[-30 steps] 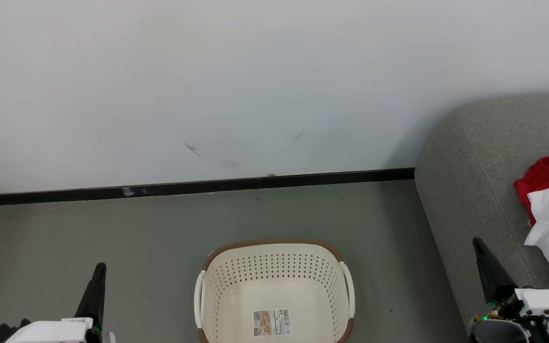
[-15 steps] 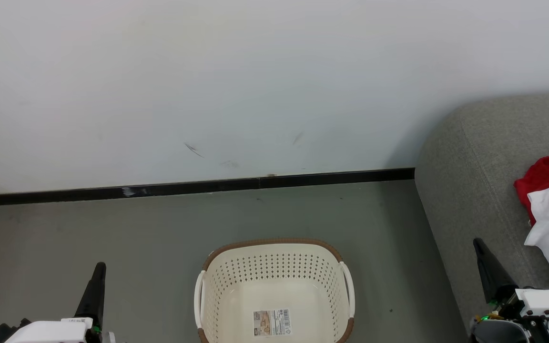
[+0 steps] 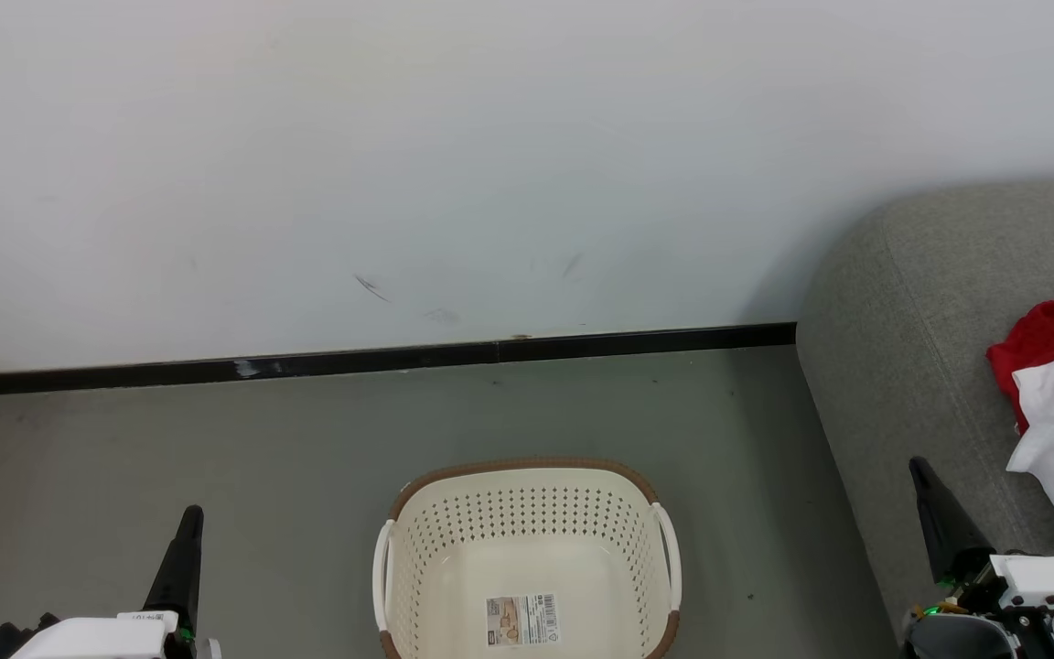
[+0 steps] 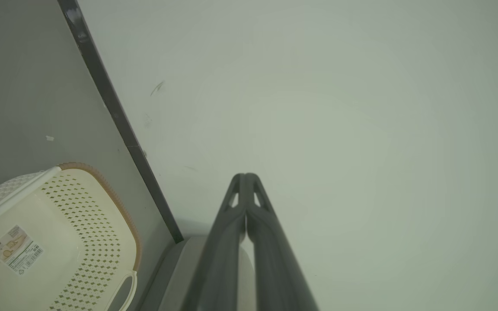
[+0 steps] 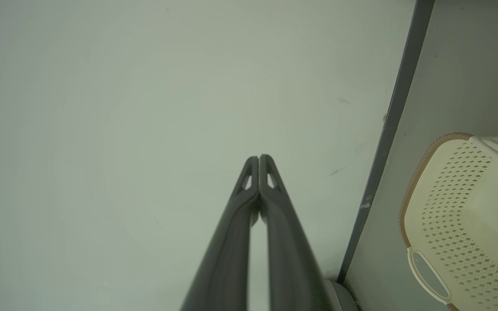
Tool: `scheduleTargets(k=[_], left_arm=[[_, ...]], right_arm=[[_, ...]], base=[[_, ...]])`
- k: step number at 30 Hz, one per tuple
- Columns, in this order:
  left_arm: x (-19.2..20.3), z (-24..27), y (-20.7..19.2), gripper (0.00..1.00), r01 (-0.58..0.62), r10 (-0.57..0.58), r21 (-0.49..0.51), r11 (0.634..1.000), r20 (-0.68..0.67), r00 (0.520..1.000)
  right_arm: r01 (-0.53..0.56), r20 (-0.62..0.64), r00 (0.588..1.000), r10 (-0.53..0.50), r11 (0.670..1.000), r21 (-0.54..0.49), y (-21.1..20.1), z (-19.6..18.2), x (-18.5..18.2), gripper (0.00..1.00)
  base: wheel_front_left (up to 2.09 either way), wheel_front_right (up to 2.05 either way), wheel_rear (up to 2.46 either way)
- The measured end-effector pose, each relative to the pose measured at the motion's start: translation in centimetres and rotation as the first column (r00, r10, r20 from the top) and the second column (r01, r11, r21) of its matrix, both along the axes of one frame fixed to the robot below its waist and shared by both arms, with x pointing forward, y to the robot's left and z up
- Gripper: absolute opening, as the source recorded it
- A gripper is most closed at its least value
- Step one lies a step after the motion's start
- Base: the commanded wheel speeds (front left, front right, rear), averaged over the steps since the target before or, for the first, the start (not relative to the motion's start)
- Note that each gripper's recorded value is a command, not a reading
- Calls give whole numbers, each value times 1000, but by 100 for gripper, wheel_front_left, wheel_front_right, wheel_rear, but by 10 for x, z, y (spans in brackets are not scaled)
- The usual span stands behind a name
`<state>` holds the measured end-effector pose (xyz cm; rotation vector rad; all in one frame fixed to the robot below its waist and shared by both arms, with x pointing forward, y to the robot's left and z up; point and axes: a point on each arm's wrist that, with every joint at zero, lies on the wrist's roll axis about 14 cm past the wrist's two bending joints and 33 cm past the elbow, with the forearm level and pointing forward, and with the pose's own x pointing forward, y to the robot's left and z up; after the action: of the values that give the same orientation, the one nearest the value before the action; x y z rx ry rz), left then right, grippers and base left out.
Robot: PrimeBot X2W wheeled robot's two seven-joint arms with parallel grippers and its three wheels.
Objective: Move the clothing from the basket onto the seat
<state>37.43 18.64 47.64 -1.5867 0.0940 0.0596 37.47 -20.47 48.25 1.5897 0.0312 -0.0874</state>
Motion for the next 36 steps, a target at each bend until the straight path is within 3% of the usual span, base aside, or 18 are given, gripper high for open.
scheduleTargets(k=[36], left_arm=[[0, -1, 0, 0, 0, 0, -1, 1000, 0, 1000]], right_arm=[[-3, 0, 1000, 3, 1000, 3, 0, 0, 0, 0]], base=[[0, 0, 0]])
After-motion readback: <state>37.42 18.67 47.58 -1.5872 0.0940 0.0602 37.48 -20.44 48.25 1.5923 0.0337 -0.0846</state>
